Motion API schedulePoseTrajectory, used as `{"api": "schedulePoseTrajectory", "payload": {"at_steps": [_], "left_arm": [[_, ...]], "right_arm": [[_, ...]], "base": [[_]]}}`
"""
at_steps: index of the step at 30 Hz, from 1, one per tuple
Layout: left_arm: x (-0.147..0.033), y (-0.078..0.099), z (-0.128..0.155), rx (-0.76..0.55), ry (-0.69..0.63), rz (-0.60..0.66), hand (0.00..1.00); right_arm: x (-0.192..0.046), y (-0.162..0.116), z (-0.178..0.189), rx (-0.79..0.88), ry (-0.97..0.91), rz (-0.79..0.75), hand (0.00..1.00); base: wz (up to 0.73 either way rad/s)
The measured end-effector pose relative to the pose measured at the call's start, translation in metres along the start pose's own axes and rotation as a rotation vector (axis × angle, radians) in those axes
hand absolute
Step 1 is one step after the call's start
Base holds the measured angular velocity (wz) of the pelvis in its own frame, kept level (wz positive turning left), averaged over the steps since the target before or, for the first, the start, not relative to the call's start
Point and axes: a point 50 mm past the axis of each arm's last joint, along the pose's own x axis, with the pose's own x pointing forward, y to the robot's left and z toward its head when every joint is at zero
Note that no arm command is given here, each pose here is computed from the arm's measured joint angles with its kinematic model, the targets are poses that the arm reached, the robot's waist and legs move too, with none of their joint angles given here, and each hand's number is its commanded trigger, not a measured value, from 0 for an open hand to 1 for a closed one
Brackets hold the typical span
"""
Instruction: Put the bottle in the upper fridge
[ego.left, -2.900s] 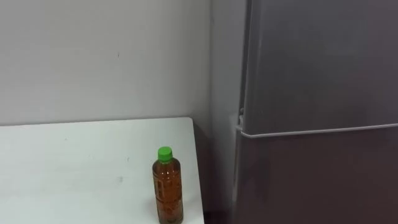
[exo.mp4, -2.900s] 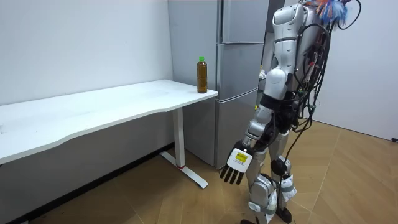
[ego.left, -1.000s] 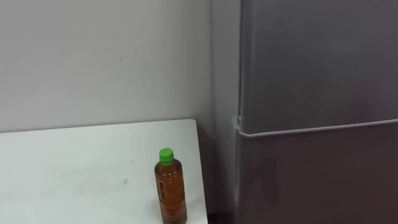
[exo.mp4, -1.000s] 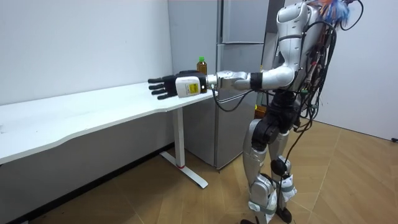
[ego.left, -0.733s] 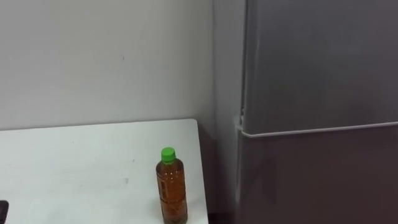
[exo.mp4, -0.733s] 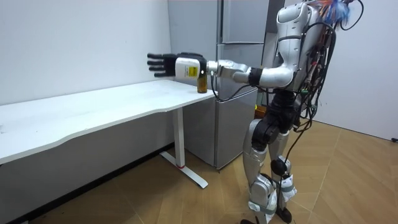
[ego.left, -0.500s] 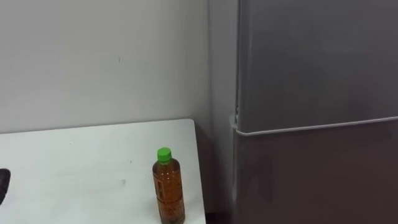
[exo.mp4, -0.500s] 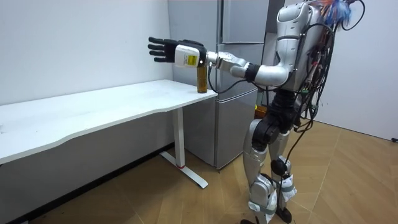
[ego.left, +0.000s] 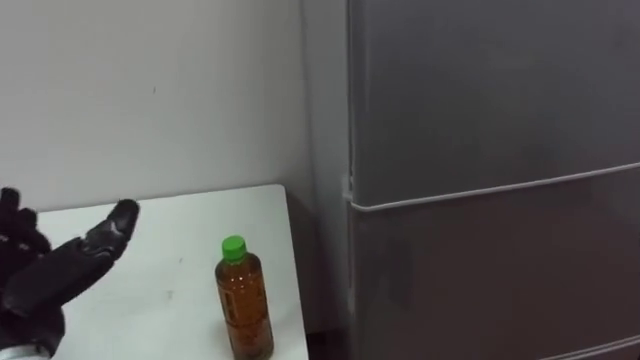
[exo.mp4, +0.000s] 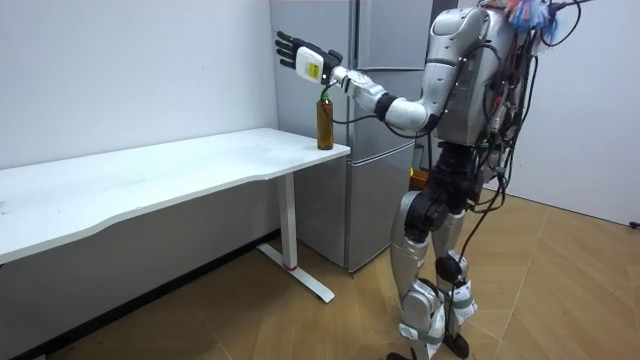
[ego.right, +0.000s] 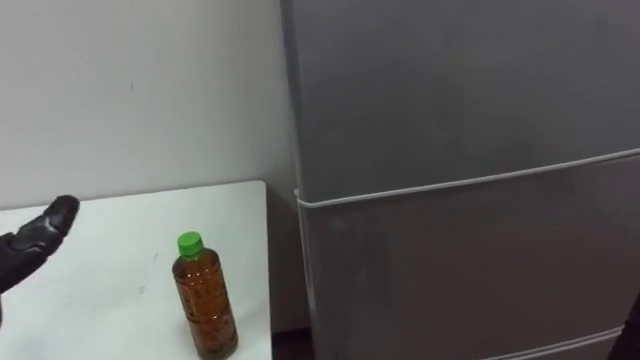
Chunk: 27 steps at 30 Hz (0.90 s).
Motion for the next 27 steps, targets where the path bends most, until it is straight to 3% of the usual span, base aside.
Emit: {"api": "schedulePoseTrajectory", "payload": {"at_steps": [22, 27], "left_arm": [[0.015, -0.093, -0.003, -0.092, 0.076, -0.547, 0.0], [0.01, -0.104, -0.007, -0.093, 0.109, -0.627, 0.0]], "right_arm": [[0.006, 0.007, 0.013, -0.014, 0.025, 0.021, 0.0], [0.006, 0.006, 0.017, -0.042, 0.031, 0.017, 0.0]], "base": [[-0.03], [0.0]]}}
